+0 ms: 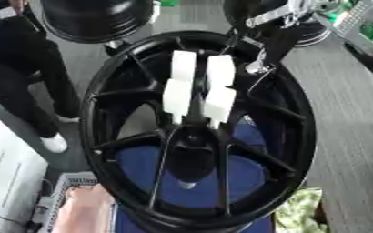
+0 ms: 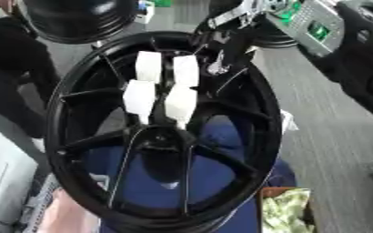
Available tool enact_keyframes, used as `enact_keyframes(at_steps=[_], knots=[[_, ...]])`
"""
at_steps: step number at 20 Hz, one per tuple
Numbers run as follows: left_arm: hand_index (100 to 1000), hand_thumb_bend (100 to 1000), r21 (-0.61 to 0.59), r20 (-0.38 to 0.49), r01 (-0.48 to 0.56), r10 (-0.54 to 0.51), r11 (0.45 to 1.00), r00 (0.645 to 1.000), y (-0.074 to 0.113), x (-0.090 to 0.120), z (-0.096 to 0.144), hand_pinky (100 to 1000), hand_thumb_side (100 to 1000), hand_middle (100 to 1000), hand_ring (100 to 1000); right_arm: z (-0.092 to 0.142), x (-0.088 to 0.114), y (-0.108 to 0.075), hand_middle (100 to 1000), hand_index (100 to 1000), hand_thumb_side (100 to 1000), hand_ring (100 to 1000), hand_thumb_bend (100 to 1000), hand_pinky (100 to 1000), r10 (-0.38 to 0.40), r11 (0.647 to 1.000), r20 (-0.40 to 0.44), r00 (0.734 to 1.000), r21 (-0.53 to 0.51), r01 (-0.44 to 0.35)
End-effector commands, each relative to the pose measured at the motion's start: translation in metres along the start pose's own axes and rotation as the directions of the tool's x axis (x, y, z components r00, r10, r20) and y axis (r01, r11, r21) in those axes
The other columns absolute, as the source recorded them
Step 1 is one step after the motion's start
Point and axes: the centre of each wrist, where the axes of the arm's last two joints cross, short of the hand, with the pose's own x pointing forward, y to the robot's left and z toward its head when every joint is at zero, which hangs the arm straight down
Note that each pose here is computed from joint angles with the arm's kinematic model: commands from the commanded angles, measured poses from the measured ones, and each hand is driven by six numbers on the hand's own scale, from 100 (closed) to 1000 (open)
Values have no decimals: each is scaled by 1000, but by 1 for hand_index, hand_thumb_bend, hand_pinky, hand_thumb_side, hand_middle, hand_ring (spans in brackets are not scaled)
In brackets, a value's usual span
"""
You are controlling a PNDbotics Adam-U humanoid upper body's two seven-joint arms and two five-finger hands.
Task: Pull the pin out of the wheel hub.
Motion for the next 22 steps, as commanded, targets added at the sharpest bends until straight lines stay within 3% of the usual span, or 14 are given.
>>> enact_keyframes(at_steps=[1,11,16,22], knots=[[772,457,-1,38,4,-4,1000,999,3,8,-5,649,774,709,856,8,-4,-8,909,976,532,966,250,907,4,1000,-10,1000,-25,-4],[772,454,5,35,1,-2,1000,999,3,8,-5,648,774,708,857,4,-7,-5,920,977,583,971,260,909,-2,1000,-1,1000,-18,2],[773,450,2,36,1,-1,1000,999,3,9,-6,648,771,709,858,2,-11,-1,925,977,547,974,327,911,15,1000,12,1000,-3,-15],[773,449,-3,39,2,-2,1000,999,2,9,-7,649,773,709,859,4,-11,4,926,976,528,975,346,911,27,1000,26,999,5,-27]])
